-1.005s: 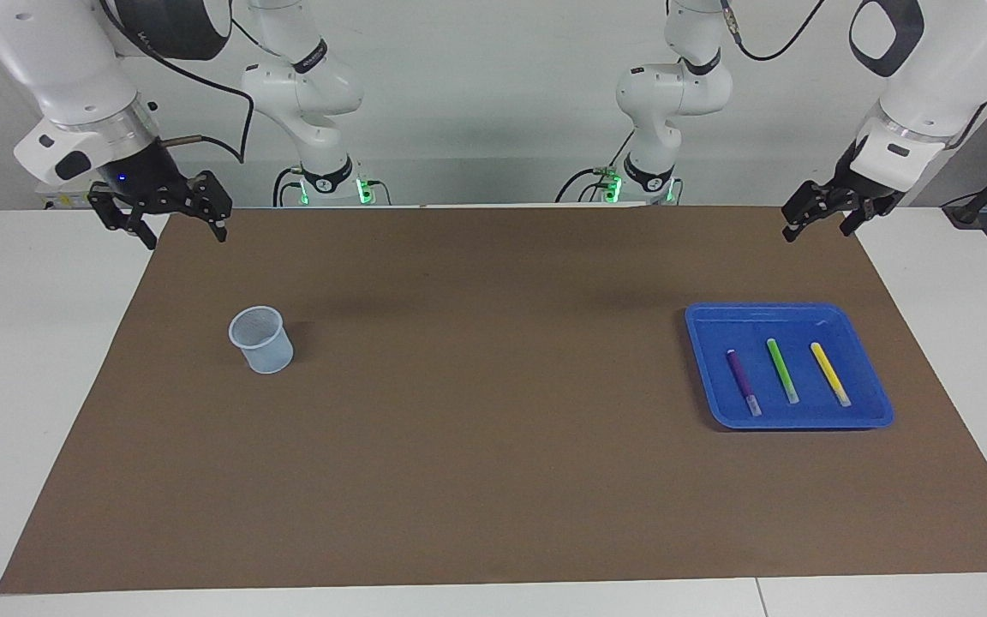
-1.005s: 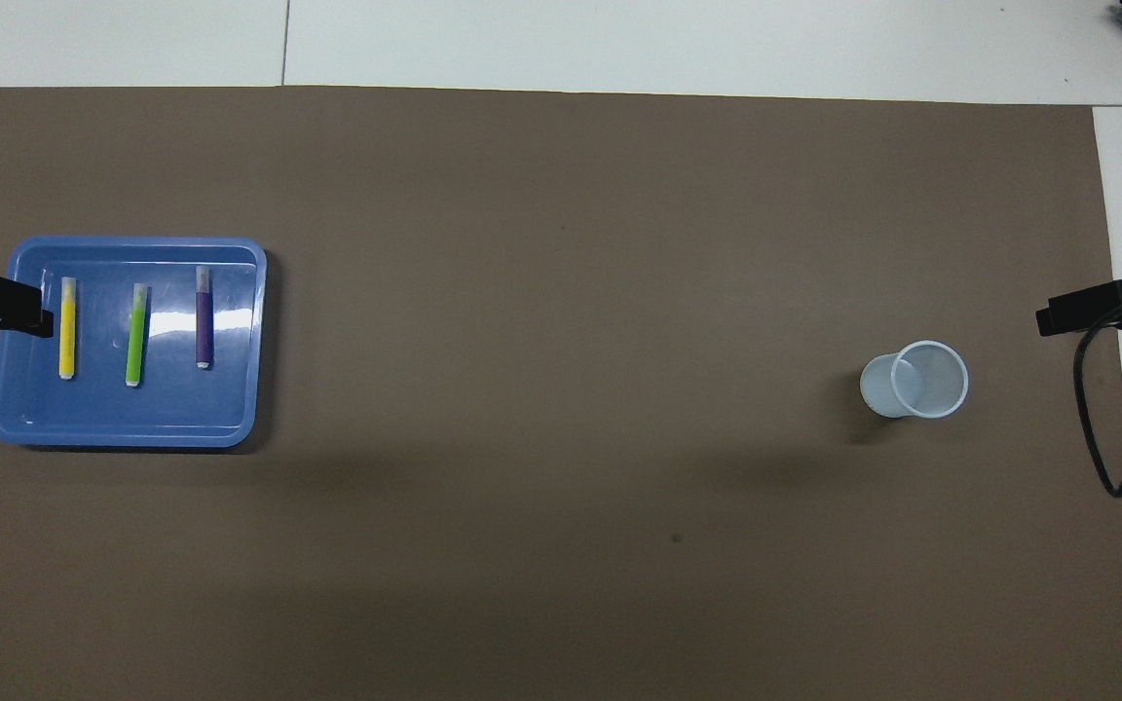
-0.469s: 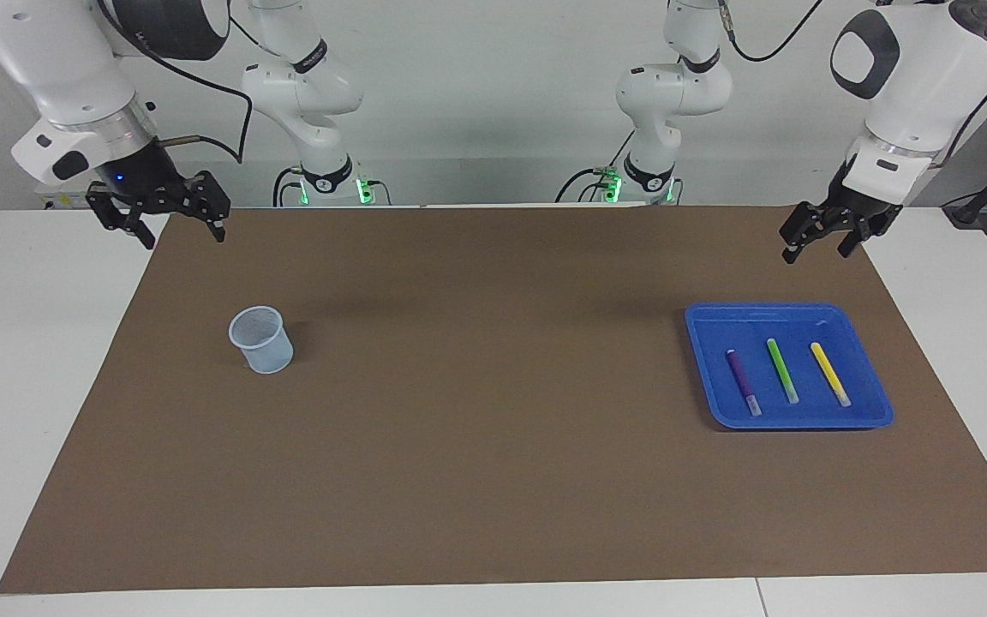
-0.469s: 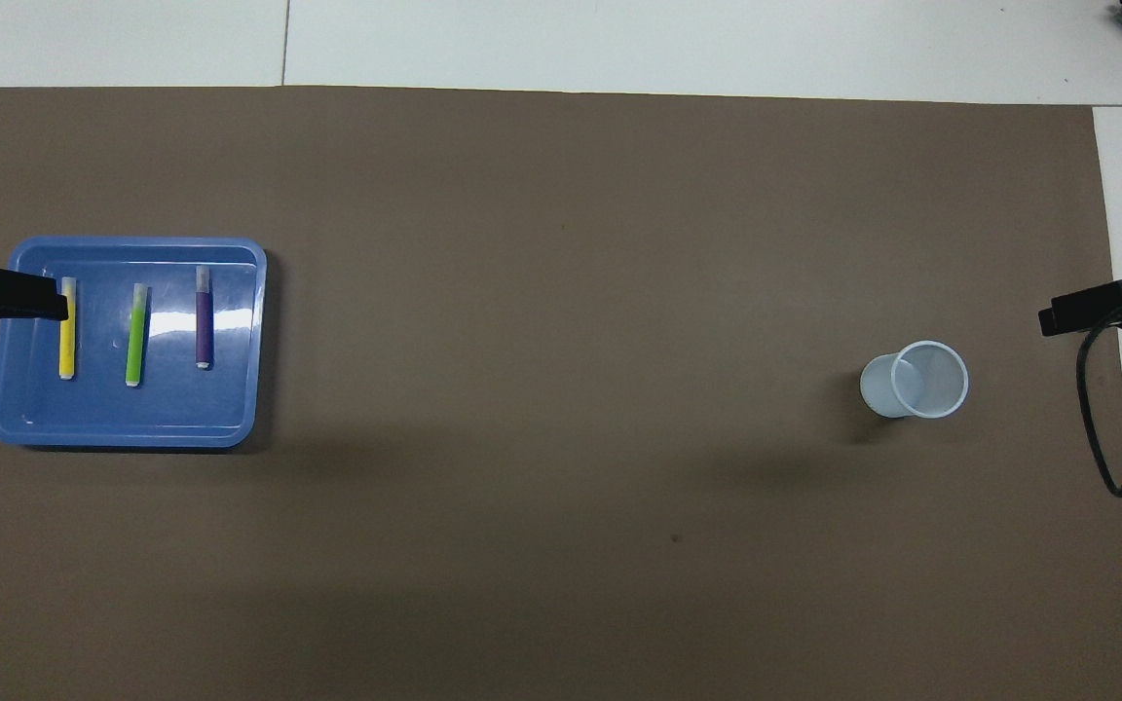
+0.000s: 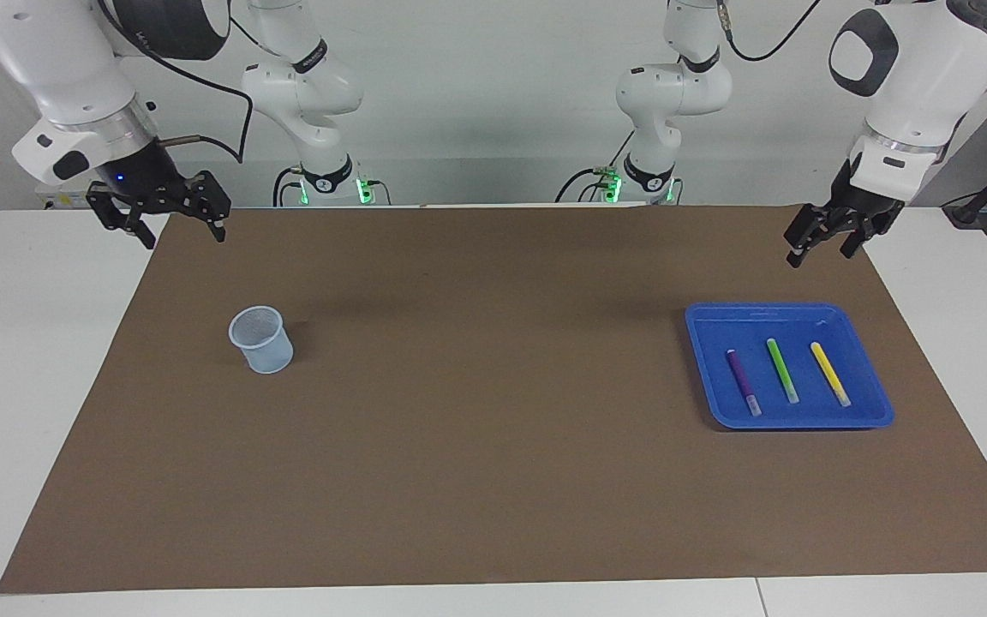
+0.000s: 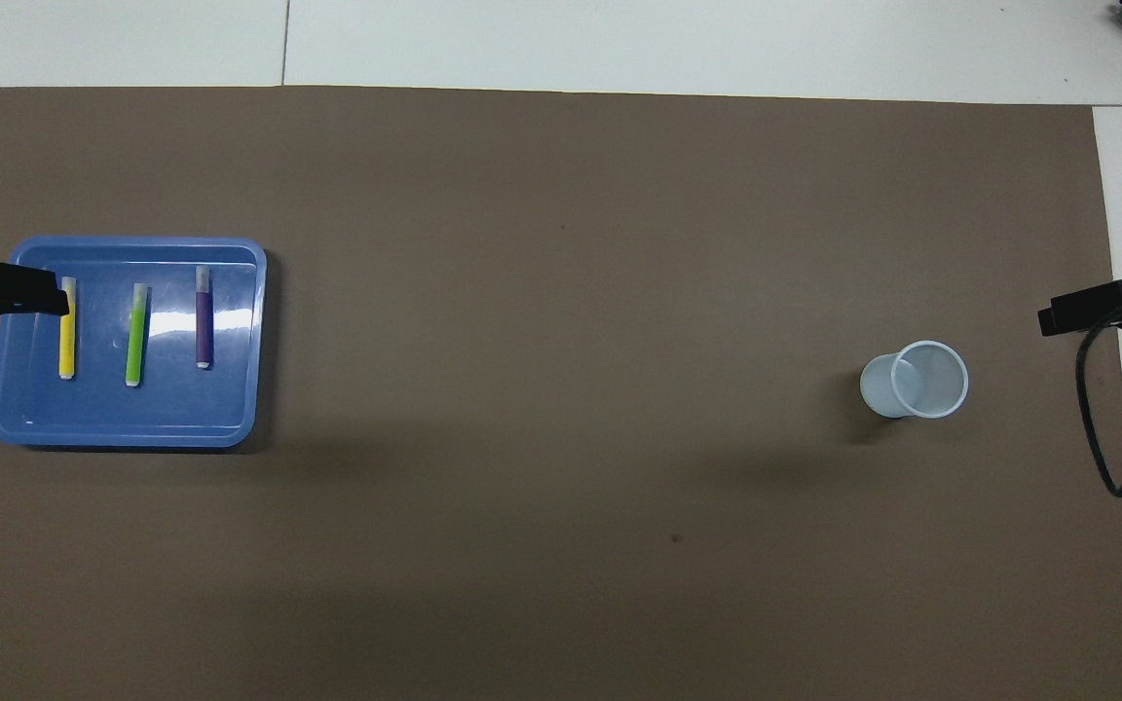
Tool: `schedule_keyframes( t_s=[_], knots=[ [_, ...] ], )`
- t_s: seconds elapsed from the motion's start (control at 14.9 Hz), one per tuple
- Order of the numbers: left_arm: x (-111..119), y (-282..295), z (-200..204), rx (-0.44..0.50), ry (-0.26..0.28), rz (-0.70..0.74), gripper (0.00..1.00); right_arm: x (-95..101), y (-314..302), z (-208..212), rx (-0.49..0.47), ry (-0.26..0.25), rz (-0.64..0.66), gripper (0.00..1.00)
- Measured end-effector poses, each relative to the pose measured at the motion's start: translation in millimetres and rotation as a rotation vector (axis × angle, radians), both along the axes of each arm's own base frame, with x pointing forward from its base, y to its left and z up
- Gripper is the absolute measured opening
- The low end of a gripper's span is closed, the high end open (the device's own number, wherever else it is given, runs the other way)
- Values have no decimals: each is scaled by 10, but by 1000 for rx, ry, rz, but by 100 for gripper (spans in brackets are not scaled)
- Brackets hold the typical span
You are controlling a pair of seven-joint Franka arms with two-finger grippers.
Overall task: Transfer and insert pens with both arms
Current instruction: 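Reach the left gripper down and grasp the purple pen in the tray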
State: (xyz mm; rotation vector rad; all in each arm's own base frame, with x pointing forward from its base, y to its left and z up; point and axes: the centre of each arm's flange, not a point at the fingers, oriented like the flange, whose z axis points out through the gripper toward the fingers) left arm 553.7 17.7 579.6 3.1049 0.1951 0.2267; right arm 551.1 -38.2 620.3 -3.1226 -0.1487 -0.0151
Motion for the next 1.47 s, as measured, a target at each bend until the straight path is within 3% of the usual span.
schedule_keyframes(
  t_s=[0.8,1.14,1.47],
  knots=[
    [719,23,-1788,25,84,-36,100,-1,-19,0,0,0,-3,100],
    [742,68,-2518,31,103,-31,100,0,37,-4,0,3,7,100],
    [716,-14,-2618,26,92,8,100,-10,789,-23,82,19,-16,100]
  ],
)
